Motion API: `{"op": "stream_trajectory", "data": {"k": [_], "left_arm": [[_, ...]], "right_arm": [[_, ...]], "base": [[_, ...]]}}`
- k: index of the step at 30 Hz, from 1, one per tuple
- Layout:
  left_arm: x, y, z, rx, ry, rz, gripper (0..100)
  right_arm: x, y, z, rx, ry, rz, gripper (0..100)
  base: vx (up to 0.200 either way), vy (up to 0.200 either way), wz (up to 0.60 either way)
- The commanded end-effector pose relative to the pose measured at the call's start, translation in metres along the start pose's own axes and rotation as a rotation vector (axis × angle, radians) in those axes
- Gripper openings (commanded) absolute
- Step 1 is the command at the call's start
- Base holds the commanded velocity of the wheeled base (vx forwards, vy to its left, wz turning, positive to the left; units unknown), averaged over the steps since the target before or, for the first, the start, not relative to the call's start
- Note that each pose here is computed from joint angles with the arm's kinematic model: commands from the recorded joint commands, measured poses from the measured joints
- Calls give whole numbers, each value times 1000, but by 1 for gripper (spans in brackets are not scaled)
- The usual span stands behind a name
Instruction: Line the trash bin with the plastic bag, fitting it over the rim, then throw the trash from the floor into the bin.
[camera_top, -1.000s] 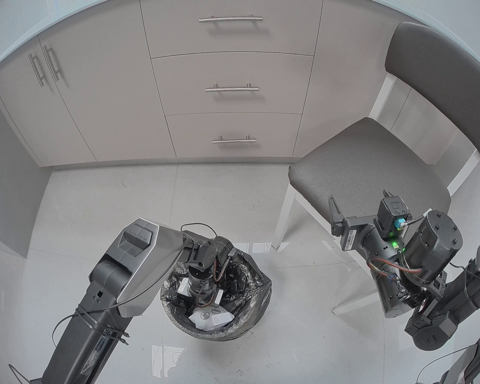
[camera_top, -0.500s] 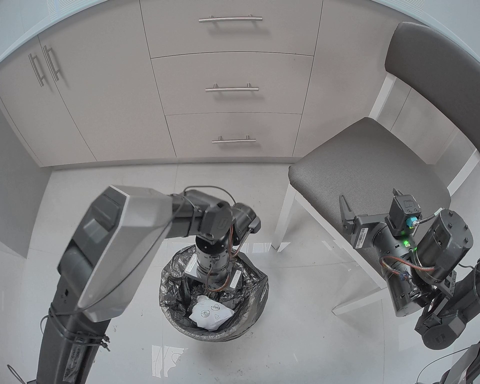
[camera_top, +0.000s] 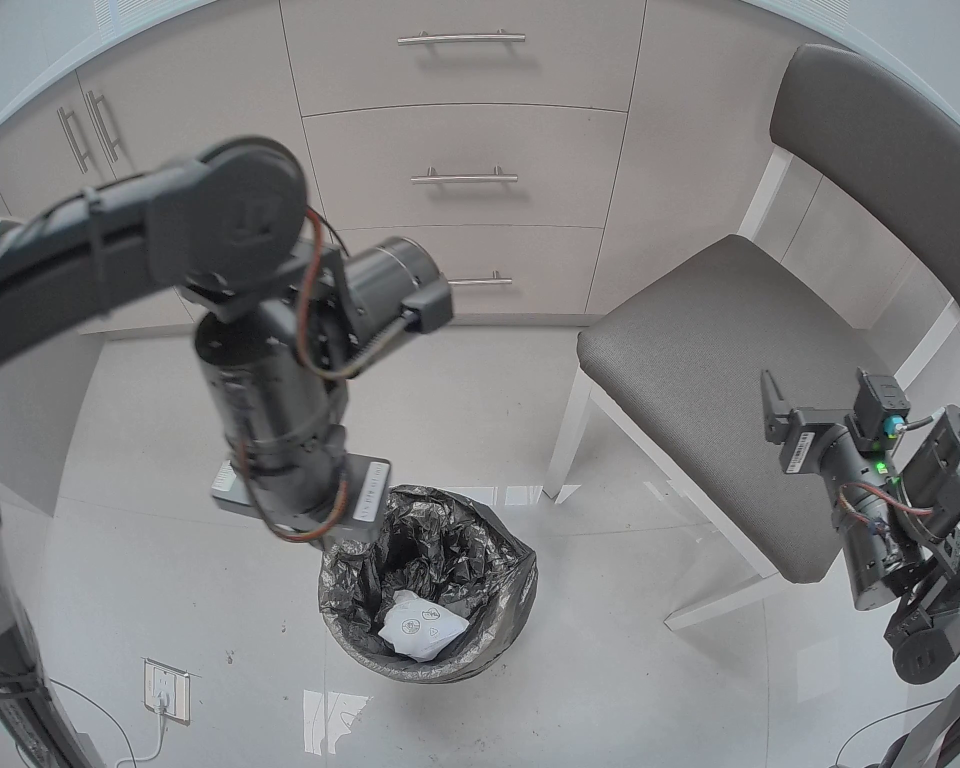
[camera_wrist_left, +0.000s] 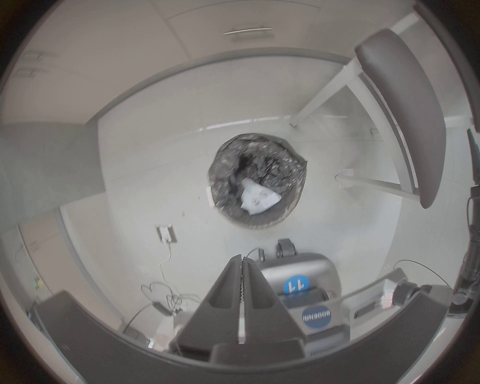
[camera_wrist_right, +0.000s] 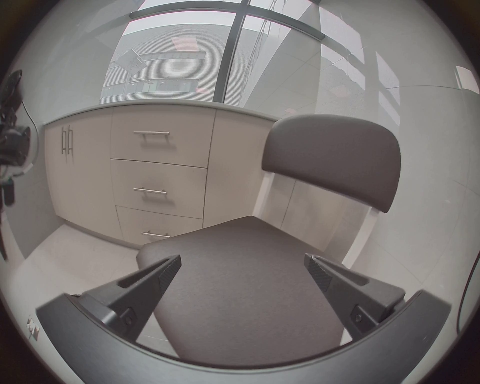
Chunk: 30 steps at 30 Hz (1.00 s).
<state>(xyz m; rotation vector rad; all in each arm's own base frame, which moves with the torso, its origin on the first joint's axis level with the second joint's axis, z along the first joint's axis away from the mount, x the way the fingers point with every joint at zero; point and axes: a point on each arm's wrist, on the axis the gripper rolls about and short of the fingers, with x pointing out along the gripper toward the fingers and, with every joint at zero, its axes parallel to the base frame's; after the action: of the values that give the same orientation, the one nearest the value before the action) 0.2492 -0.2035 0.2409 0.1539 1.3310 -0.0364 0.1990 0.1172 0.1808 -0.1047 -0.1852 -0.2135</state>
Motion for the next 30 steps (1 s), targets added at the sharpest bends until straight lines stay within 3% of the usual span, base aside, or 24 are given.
{"op": "stream_trajectory", "data": {"k": [1,4,6,8,9,10,11,12,13,14,21,22,23,26,27,28,29,30], "left_arm": [[-67,44,-46,-104,-49,-52,0],[-98,65,-74,-245,-102,-130,0],[-117,81,-92,-272,-144,-211,0],[-119,83,-93,-273,-147,-218,0],[-139,101,-118,-275,-178,-331,0],[-147,110,-130,-274,-194,-383,0],[-147,110,-130,-274,-194,-383,0],[-164,132,-158,-291,-243,-475,0],[-164,132,-158,-291,-243,-475,0],[-176,153,-183,-325,-323,-524,0],[-195,207,-282,-466,-620,-608,0],[-195,207,-282,-466,-620,-608,0],[-196,210,-303,-525,-686,-597,0],[-196,215,-338,-569,-781,-612,0],[-196,215,-338,-569,-781,-612,0],[-194,217,-361,-585,-843,-627,0],[-194,217,-363,-588,-849,-626,0],[-190,217,-386,-595,-918,-628,0]], "right_arm": [[-16,-41,16,22,-56,-87,100],[-31,-69,19,25,-79,-144,100],[-40,-83,24,40,-107,-183,100],[-41,-84,25,43,-111,-185,100],[-53,-101,33,57,-154,-233,100],[-60,-108,37,60,-171,-254,100],[-60,-108,37,60,-171,-254,100],[-75,-124,45,76,-215,-295,100],[-75,-124,45,76,-215,-295,100],[-90,-136,49,72,-248,-332,100],[-139,-169,63,50,-356,-436,100],[-139,-169,63,50,-356,-436,100],[-150,-174,68,32,-368,-456,100],[-166,-181,75,14,-379,-464,100],[-166,-181,75,14,-379,-464,100],[-176,-185,79,3,-376,-476,100],[-177,-185,79,2,-378,-478,100],[-186,-188,81,-9,-381,-484,100]], "base": [[0,0,0],[0,0,0],[0,0,0],[0,0,0],[0,0,0],[0,0,0],[0,0,0],[0,0,0],[0,0,0],[0,0,0],[0,0,0],[0,0,0],[0,0,0],[0,0,0],[0,0,0],[0,0,0],[0,0,0],[0,0,0]]}}
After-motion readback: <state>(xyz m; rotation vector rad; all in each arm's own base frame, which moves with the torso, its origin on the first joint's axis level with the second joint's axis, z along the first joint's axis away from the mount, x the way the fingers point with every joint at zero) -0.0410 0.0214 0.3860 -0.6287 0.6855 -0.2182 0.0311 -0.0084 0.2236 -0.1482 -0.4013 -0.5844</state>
